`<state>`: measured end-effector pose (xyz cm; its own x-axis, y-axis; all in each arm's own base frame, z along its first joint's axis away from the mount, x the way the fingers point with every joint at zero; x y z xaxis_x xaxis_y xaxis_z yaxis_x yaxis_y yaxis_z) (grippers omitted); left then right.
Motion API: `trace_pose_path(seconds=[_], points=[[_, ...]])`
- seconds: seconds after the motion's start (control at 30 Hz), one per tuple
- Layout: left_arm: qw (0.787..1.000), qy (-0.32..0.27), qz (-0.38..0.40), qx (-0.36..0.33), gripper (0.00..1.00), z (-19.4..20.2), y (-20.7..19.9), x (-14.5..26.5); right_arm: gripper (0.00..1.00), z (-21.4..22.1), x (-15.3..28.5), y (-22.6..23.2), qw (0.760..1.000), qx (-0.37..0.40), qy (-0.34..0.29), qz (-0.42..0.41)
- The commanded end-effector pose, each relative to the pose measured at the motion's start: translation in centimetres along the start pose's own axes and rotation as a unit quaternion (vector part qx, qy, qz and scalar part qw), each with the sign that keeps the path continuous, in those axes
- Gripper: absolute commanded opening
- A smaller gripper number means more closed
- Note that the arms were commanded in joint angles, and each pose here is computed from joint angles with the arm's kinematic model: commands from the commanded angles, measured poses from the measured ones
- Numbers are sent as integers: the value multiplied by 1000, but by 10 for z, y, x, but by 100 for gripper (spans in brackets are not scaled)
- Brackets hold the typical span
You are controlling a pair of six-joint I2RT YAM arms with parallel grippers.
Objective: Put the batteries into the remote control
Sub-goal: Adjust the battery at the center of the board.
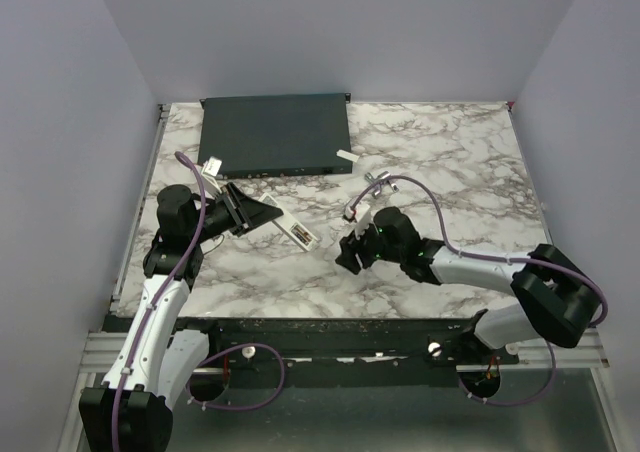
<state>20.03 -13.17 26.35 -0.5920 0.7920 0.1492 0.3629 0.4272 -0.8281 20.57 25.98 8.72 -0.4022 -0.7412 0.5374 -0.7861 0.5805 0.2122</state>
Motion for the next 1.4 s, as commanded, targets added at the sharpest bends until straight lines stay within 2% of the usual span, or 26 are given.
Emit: trace_pose_path(seconds=[0.0,0.07,0.1,0.17,0.2,0.3,0.53,0.73,1.0,1.37], points=[[1000,-13,6,-14,0,-7,-6,1,61,-16,11,9,998,-39,-41,-1],[1000,-14,5,-14,0,-7,-6,2,55,-19,16,17,996,-75,-47,-17],[1000,-14,5,-14,0,-7,-7,2,43,-17,17,19,994,-101,-40,-19],[1000,-13,8,-12,0,-6,-8,2,4,-12,20,26,990,-134,-23,-33],[1000,-13,12,-10,0,-7,-9,2,1,-6,21,30,988,-146,-16,-46],[1000,-10,19,-5,0,-7,-10,1,1,10,26,44,981,-173,-8,-86],[1000,-12,16,-7,0,-9,-9,0,1,31,17,33,971,-232,55,-11],[1000,-12,13,-8,0,-8,-8,0,1,40,5,24,961,-264,74,32],[1000,-12,10,-7,0,-7,-7,0,1,45,0,6,956,-266,70,103],[1000,-11,12,-7,0,-8,-7,0,1,47,-8,4,946,-297,63,117]])
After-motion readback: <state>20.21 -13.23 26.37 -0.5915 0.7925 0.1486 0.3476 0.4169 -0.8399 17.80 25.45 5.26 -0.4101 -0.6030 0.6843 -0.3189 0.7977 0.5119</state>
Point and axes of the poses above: each gripper's point midway between its finger pads, its own x axis back along the fingers, its own y axis along the line the jaws close on, z = x × y, the point moved 5 cm from there along x, back along the fingers, and after that the axes turned 6 degrees about -x, right-handed, at the moved point
